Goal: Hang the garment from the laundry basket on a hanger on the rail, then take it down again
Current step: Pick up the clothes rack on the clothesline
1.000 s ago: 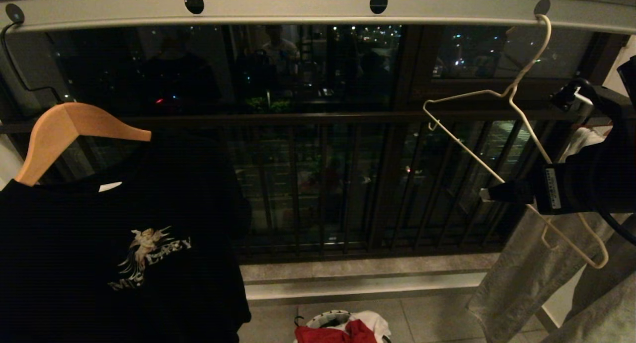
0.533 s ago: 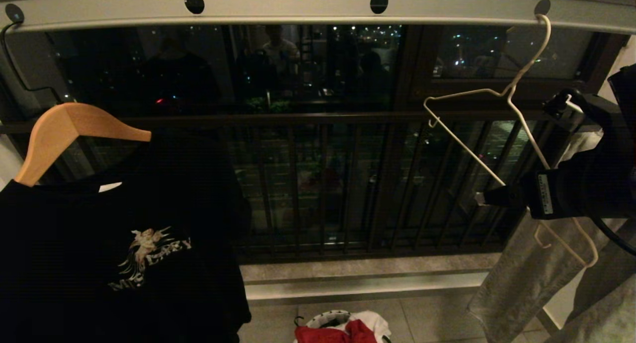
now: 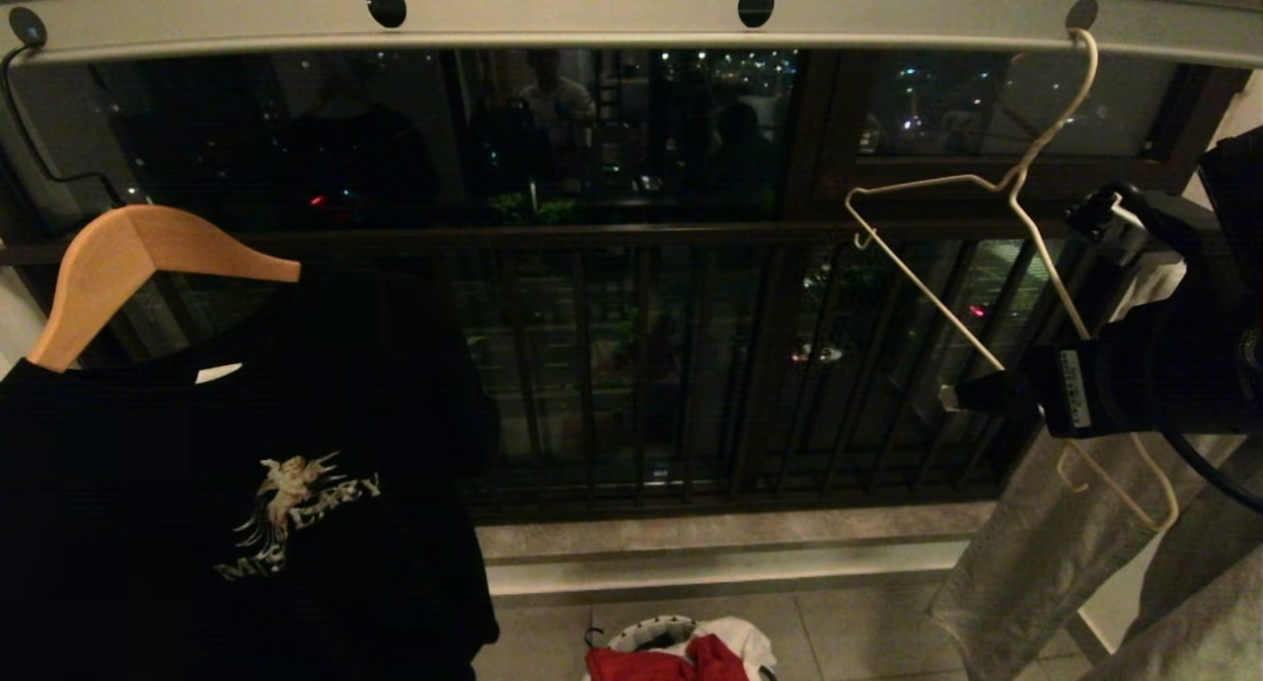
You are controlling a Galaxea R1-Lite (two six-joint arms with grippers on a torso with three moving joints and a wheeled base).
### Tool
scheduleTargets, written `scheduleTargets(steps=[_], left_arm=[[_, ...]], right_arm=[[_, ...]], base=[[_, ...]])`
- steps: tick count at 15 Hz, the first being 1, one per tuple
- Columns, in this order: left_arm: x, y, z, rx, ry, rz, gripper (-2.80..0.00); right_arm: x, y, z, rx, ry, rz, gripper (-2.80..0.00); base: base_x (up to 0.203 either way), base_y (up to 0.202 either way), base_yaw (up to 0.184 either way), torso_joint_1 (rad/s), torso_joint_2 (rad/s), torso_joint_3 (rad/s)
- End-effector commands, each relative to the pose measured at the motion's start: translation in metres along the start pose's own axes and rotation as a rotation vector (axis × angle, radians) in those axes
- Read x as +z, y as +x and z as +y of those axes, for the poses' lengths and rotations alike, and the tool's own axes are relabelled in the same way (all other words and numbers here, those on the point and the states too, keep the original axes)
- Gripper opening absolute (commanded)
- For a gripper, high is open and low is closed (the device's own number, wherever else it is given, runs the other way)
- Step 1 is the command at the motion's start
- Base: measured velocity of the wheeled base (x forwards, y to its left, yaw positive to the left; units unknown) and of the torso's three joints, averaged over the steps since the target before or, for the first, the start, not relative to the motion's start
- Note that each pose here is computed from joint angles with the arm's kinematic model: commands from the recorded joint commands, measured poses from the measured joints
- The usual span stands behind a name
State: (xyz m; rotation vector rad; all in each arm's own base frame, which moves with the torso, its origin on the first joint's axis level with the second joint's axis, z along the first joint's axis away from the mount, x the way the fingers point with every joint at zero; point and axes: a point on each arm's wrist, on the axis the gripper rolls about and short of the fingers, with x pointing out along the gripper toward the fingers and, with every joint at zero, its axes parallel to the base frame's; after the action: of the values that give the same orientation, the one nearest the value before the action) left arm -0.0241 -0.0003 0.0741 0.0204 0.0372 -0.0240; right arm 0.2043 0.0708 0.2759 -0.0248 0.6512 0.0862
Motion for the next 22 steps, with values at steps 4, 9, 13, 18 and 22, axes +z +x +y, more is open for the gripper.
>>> scheduleTargets(steps=[4, 9, 13, 18, 22], left_arm=[[-0.0004, 0.0000, 0.0000, 0.001, 0.001, 0.001, -2.80], [-0.0001, 0.0000, 0.0000, 0.000, 0.001, 0.000, -2.80], [0.0001, -0.0001, 0.0000, -0.001, 0.001, -0.001, -2.80], [0.0001, -0.0001, 0.0000, 0.001, -0.001, -0.001, -2.80], [0.0001, -0.0001, 0.0000, -0.001, 0.000, -0.001, -2.80]], right_arm=[[-0.0003, 0.0024, 0.0002, -0.003, -0.006, 0.009, 0.00], [-0.0025, 0.0063, 0.0007, -0.006, -0.021, 0.025, -2.80], [-0.0039, 0.0072, 0.0006, -0.007, -0.025, 0.031, -2.80], [-0.0038, 0.0061, 0.0004, -0.006, -0.037, 0.028, -2.80], [-0.0042, 0.0037, -0.0001, -0.005, -0.037, 0.024, -2.80]], base=[[0.000, 0.000, 0.000, 0.000, 0.00, 0.000], [0.000, 0.000, 0.000, 0.000, 0.00, 0.000], [0.000, 0.000, 0.000, 0.000, 0.00, 0.000], [0.000, 0.000, 0.000, 0.000, 0.00, 0.000], [0.000, 0.000, 0.000, 0.000, 0.00, 0.000]])
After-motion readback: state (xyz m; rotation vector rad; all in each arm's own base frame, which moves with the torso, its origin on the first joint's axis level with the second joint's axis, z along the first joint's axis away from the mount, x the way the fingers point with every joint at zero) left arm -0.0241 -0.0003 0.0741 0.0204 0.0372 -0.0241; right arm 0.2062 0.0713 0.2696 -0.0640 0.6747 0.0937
